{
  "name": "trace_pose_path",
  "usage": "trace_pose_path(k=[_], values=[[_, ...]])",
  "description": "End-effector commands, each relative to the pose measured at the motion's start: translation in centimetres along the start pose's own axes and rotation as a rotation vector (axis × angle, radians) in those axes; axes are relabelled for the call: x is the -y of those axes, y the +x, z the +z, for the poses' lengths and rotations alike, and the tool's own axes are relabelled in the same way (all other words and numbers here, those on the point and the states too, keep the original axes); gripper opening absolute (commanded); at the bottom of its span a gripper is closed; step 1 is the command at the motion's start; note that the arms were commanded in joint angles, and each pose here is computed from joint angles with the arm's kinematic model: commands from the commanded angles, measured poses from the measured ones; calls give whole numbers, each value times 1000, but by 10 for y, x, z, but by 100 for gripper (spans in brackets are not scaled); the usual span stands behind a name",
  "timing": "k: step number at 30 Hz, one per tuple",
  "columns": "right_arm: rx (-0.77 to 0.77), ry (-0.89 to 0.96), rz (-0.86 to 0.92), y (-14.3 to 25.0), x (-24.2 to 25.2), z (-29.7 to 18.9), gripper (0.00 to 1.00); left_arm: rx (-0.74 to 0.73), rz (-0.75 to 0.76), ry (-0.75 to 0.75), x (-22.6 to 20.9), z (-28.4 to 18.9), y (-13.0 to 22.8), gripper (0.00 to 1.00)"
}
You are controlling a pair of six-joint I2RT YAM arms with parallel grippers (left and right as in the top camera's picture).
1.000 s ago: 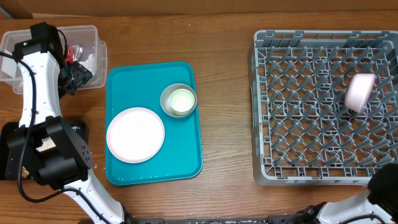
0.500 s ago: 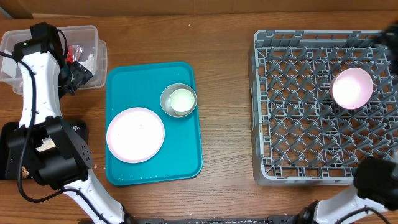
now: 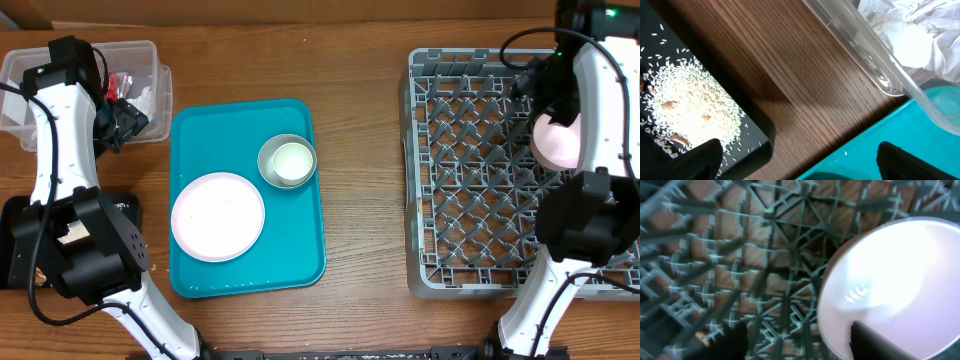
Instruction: Sort waste into correct bins and load items into the dishwasher
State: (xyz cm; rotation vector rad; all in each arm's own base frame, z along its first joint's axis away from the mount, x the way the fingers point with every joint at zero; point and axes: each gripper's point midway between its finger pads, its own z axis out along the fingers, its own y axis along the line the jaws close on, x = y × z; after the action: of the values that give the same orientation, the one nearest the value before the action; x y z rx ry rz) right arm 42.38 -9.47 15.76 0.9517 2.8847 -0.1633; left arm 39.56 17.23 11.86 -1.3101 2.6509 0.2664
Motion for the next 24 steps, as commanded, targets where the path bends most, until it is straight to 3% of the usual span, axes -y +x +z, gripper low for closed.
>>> trace_pose_path(k=[1, 10, 14, 18, 24], values=[[45, 63, 36, -7, 12, -3, 49, 1, -16, -8, -3, 1, -1, 100], [-20, 117, 27, 7, 17, 31, 46, 0, -16, -8, -3, 1, -1, 100], [-25, 120, 30, 8, 18, 33, 28, 1, -17, -8, -3, 1, -1, 100], [-17, 116, 47, 6, 20, 22, 4, 0, -16, -8, -3, 1, -1, 100], [13, -7, 60, 0, 9, -22, 4, 1, -16, -8, -3, 1, -1, 100]])
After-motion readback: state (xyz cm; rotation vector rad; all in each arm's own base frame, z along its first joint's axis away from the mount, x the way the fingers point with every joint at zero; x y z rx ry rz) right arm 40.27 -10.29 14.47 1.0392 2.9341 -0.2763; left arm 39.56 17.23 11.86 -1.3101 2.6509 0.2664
